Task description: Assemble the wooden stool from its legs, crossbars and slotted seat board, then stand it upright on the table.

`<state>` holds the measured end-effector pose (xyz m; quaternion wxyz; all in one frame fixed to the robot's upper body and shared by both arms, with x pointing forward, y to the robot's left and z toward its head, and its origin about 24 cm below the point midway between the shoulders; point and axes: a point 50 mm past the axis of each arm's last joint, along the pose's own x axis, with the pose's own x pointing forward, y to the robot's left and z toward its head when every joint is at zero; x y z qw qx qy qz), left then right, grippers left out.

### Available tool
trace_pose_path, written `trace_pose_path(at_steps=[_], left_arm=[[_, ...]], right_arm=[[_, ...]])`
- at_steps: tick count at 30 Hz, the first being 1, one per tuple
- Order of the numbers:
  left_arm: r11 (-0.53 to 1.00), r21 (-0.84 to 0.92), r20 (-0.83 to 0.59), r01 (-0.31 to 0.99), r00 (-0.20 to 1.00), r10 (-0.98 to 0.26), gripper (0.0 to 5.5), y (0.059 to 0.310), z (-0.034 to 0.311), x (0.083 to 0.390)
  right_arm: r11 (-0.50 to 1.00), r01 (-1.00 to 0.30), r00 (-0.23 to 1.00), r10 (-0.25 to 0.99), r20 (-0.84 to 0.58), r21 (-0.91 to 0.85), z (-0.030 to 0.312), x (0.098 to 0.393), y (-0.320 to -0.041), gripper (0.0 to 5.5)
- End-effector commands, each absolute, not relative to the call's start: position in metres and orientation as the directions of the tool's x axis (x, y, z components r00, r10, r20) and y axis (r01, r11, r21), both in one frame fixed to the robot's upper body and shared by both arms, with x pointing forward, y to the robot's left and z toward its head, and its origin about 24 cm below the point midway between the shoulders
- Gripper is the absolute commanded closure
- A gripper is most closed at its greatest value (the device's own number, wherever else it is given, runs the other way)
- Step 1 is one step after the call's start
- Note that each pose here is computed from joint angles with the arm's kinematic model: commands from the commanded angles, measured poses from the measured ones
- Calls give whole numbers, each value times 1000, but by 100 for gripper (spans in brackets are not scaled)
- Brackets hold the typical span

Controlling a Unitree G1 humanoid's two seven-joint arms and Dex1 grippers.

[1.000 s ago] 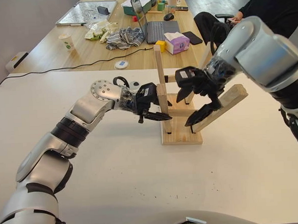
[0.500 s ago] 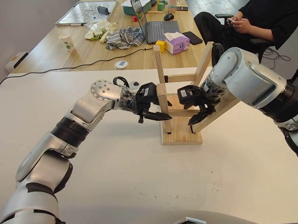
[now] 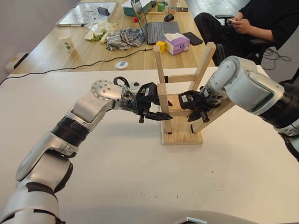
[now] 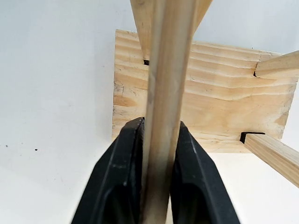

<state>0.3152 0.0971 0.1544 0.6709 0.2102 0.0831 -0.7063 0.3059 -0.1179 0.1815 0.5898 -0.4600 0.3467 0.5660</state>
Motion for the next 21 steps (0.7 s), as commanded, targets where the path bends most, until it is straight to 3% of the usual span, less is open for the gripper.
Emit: trace_pose_path(at_steps=[1, 8, 12, 15, 18, 21], left_arm=[[-86, -387, -871, 918, -394, -292, 348, 151, 15, 260], [-142, -347, -879, 927, -374, -296, 348, 136, 38, 278], [-152, -386, -874, 910, -413, -255, 348, 148, 22, 260], [-149, -443, -861, 884, -466, -206, 348, 157, -4, 233], [-88, -475, -859, 875, -483, -170, 348, 175, -31, 211], [-20, -501, -853, 865, -497, -160, 348, 194, -46, 193]], right_arm=[[-98, -995, -56, 338, -939, 23, 106, 268, -96, 499], [-37, -994, -111, 343, -933, 105, 65, 248, -86, 501], [-48, -989, -149, 383, -912, 141, 55, 238, -62, 501], [-49, -987, -156, 454, -877, 150, 63, 238, -39, 501], [-48, -993, -120, 501, -857, 112, 82, 250, -34, 501], [-83, -995, -98, 571, -815, 61, 127, 263, -31, 501]])
